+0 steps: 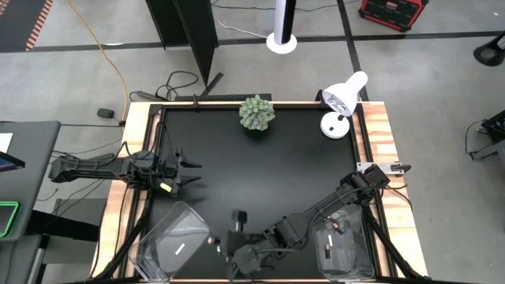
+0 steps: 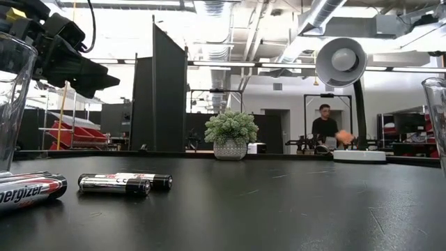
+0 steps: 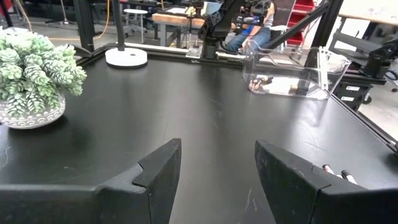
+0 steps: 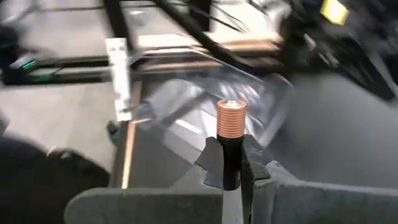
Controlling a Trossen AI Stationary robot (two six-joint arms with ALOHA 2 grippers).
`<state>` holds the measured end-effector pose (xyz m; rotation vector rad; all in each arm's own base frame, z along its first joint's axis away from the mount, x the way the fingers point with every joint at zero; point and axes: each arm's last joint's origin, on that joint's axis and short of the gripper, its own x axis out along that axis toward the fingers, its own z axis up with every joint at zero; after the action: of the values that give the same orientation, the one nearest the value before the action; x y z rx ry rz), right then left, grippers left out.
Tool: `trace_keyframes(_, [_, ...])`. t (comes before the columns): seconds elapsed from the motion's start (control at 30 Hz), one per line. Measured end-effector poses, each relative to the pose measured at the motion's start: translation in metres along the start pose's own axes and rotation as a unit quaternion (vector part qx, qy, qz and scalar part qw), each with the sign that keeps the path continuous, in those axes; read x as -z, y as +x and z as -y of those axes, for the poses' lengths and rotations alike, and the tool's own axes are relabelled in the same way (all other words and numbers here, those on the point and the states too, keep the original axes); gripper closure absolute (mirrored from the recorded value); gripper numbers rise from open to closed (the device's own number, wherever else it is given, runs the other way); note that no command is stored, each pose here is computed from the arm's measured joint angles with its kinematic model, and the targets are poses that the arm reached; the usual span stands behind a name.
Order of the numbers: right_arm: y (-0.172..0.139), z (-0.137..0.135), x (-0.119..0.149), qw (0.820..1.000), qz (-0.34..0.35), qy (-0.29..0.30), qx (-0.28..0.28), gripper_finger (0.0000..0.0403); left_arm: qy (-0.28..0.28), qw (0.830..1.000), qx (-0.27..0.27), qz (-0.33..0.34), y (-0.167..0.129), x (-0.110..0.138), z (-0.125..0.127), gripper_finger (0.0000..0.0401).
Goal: Sort batteries
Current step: Put the black battery into the right transparent bin
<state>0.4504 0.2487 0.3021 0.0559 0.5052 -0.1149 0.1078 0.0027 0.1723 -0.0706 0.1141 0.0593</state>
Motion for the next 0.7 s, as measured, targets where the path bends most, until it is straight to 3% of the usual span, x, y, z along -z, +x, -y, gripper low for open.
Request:
trace_keyframes(0.2, [0.0,0.015,0.015,0.987,-0.046,0.121,0.098,0.0387,0.0,1.0,0.0,0.0,0.0,0.0,0.0,0.0201])
trace_keyframes(0.4, [-0.013,0.023,0.039,0.962,-0.116,0.17,0.181,0.0387,0.003,1.0,0.0,0.0,0.0,0.0,0.0,0.0201])
trace_keyframes(0.6, [-0.054,0.015,0.069,0.916,-0.18,0.217,0.284,0.0387,0.005,1.0,0.0,0.0,0.0,0.0,0.0,0.0201])
trace_keyframes(0.7, [-0.082,0.003,0.076,0.902,-0.186,0.254,0.295,0.0387,0.006,1.0,0.0,0.0,0.0,0.0,0.0,0.0201])
